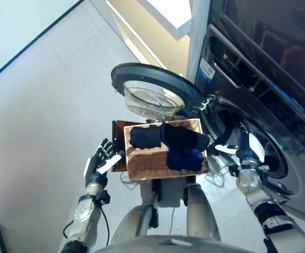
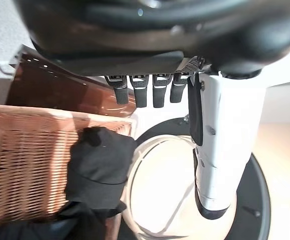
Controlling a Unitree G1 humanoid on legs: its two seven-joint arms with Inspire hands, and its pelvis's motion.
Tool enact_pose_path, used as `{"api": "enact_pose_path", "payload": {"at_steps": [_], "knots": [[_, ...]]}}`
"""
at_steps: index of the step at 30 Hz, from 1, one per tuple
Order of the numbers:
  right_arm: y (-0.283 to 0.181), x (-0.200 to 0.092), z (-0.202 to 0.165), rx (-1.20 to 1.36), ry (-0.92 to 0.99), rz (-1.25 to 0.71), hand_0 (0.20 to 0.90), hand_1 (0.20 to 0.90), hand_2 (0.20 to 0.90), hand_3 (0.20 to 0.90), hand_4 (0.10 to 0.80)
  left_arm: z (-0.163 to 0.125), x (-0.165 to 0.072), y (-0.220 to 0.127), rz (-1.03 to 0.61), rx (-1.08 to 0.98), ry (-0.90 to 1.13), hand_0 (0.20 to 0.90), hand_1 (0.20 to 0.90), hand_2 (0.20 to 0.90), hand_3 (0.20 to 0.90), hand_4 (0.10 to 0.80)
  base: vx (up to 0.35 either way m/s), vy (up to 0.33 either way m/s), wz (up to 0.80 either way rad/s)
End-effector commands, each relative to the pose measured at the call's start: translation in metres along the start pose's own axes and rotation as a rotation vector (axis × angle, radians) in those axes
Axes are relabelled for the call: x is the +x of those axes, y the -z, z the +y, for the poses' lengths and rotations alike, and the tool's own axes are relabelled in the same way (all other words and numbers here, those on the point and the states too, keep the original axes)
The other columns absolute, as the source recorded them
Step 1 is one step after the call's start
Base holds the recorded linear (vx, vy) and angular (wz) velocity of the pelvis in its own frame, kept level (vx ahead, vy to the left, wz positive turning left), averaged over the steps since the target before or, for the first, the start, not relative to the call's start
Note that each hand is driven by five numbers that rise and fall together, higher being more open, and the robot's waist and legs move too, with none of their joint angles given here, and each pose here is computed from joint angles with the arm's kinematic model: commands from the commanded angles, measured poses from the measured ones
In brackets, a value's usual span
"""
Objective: Pick up the clothes and place them into the washing machine
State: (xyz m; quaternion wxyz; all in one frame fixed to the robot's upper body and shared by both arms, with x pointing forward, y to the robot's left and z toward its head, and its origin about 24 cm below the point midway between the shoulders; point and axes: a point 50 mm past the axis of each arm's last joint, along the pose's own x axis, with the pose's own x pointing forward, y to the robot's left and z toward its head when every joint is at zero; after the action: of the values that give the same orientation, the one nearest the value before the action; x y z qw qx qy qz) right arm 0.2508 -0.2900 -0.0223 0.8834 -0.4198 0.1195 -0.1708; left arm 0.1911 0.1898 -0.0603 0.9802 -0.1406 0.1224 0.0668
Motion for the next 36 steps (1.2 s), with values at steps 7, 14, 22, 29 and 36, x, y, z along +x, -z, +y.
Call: {"api": "enact_pose_path", "payload": {"at_steps": [7,14,22,29,36], "knots": [[-0.010,-0.006,0.031,0.012,-0.138,-0.038,0.900,0.900,0.900,0.900,0.800,0.004,0.004,0.001,-0.031,0.089,-0.013,0.900,0.900,0.900,0.900,0.800,0.045,-0.021,0.09],[-0.028,-0.014,0.056,-0.012,-0.221,-0.109,0.900,0.900,0.900,0.900,0.800,0.008,0.008,-0.001,-0.033,0.133,-0.054,0.900,0.900,0.900,0.900,0.800,0.028,-0.006,0.04],[-0.027,-0.018,0.070,-0.090,-0.288,-0.099,0.900,0.900,0.900,0.900,0.800,0.006,0.011,-0.003,-0.038,0.149,-0.055,0.900,0.900,0.900,0.900,0.800,-0.001,0.002,0.00],[-0.034,-0.012,0.079,-0.148,-0.302,-0.078,0.900,0.900,0.900,0.900,0.800,0.003,0.016,-0.009,-0.063,0.162,-0.063,0.900,0.900,0.900,0.900,0.800,-0.018,0.007,0.01],[-0.045,-0.005,0.082,-0.197,-0.297,-0.095,0.900,0.900,0.900,0.900,0.800,-0.003,0.017,-0.012,-0.079,0.162,-0.035,0.900,0.900,0.900,0.900,0.800,-0.050,0.011,0.01]]}}
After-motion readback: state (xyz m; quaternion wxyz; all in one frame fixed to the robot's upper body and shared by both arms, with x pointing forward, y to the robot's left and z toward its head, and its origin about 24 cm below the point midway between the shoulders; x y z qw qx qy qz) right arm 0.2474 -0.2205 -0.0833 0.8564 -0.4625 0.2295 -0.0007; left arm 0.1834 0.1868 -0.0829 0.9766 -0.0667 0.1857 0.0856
